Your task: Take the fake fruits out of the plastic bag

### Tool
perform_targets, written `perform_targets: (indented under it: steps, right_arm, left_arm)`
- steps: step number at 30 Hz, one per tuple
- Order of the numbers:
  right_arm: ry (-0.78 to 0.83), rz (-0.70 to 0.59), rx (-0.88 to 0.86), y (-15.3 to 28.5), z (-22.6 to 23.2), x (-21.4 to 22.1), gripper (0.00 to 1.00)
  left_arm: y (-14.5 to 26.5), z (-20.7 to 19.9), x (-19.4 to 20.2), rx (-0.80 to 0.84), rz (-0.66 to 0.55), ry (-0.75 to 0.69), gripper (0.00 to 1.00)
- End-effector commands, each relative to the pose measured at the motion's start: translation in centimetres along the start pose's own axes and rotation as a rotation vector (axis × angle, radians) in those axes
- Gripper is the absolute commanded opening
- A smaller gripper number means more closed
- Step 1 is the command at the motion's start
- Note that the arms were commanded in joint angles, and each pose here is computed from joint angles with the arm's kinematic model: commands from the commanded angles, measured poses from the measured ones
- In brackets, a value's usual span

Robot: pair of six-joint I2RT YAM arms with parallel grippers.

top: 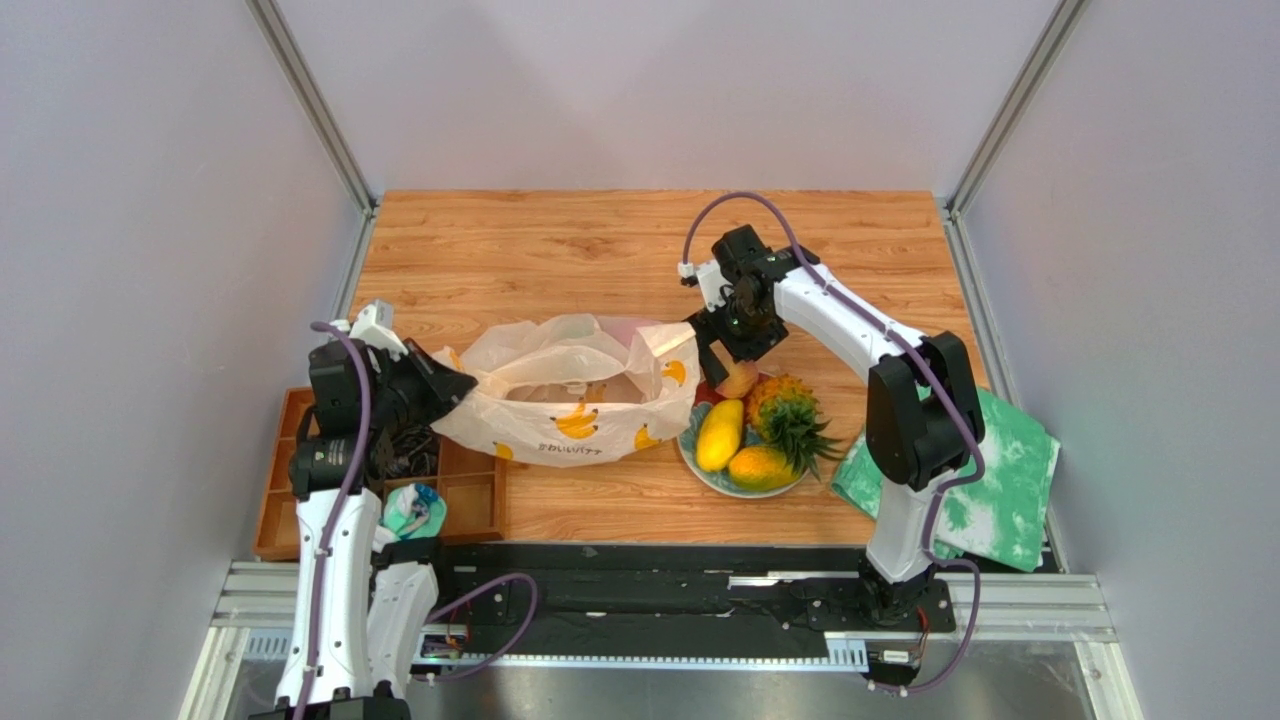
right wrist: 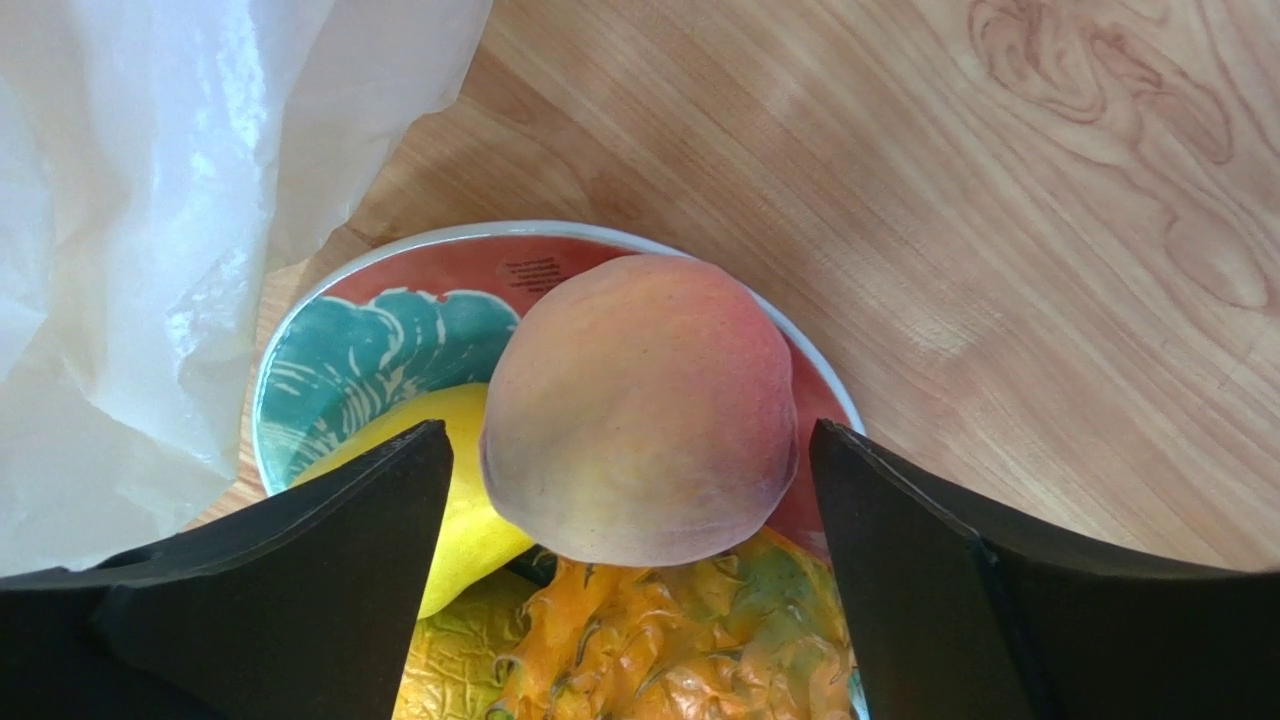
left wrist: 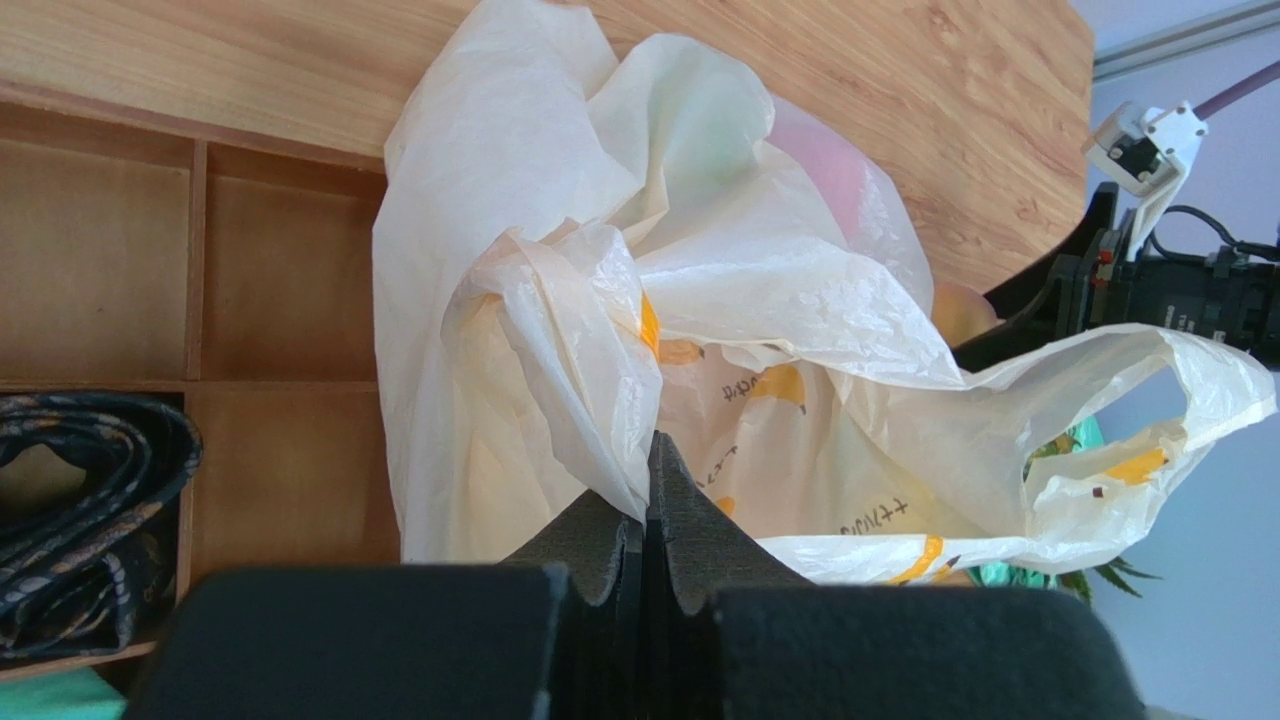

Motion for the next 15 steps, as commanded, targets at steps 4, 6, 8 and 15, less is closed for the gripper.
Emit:
perform_targets:
  steps: [4,6,8,15]
  right_arm:
    - [-0.008,-0.105,-0.02,3.7,1.0,-2.2,0.97]
    - [-0.005,-0.133,-0.01,4.6,0.8,-2.9,0.99]
    - [0.006,-0.206,0.006,6.8,0.6,-4.6,1.0]
    - [0.092,-0.473,-0.121,16.9,3.5,-10.8,1.0]
  left_arm:
    - [0.1,-1.4,-1.0,0.072,-0.032,-0.025,0.0]
    - [-0.1,-1.9,-1.1,0.094,-0.013,-0.026,0.0]
    - [-0.1,-2.6,-1.6,0.112,-0.01,-0.033,0.0]
    - [-0.4,-4.0,-2.2,0.157,0.05,-0.111,0.0]
Point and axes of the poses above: each gripper's point midway between its finger pads, its own y axis back along the fingers, its own z axis along the line the jaws close on, x = y × z, the point moved 1 cm from there along y, back along the fingers, and after that the axes turned 5 degrees about y, right-handed, at the moved point
